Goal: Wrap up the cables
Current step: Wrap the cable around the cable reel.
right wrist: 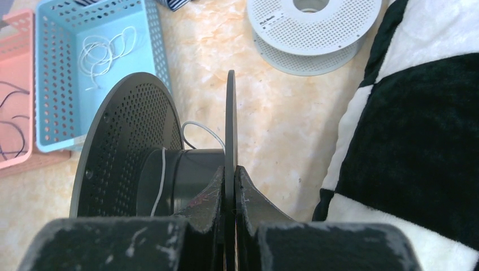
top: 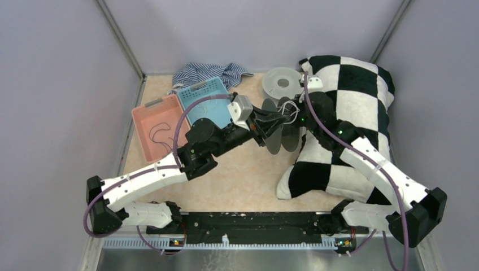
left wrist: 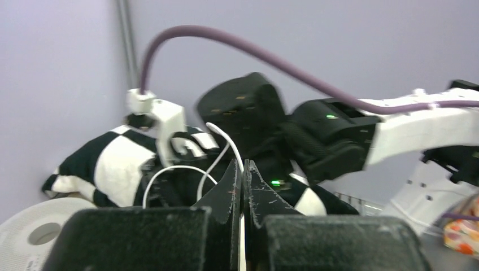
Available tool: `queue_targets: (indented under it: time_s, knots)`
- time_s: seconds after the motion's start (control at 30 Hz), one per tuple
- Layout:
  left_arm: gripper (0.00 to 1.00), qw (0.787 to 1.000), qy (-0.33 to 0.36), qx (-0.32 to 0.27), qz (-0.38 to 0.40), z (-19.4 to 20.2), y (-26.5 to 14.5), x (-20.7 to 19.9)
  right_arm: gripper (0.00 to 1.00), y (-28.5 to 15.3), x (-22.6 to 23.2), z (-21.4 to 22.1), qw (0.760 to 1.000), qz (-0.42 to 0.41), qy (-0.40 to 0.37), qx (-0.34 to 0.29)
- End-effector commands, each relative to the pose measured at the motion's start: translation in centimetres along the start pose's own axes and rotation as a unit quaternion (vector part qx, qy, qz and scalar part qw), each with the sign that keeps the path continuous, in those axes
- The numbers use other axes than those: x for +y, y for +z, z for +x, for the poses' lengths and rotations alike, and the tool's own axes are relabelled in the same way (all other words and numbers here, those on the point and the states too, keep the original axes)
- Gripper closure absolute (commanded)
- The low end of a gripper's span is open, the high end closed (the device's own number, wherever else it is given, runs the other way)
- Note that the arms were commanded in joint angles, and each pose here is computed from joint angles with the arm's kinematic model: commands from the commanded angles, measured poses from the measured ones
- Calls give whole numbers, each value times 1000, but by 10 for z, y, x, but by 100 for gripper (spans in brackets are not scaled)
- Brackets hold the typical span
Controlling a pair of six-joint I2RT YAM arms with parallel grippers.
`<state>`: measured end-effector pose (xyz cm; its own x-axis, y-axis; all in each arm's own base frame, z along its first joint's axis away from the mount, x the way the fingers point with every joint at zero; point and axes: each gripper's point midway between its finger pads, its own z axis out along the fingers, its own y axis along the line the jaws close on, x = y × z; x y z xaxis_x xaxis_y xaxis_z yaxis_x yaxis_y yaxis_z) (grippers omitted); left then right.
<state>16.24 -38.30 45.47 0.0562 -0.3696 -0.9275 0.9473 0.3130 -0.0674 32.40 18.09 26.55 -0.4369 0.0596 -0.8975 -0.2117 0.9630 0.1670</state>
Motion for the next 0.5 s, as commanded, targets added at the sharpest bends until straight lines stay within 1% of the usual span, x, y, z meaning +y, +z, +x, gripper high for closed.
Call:
queue_targets:
  time_s: [0.0, 0.17, 0.47]
  knots:
    - [100, 998, -13, -54, 3, -32, 9, 20, 100, -25, 18, -24, 998, -48, 17, -42]
    - [100, 999, -25, -46, -15, -20, 15, 48, 100, -38, 24, -23, 996, -73, 18, -45]
    - [100, 995, -40, -60, -74, -18, 8, 114, 100, -56, 27, -22, 994, -100, 9, -44]
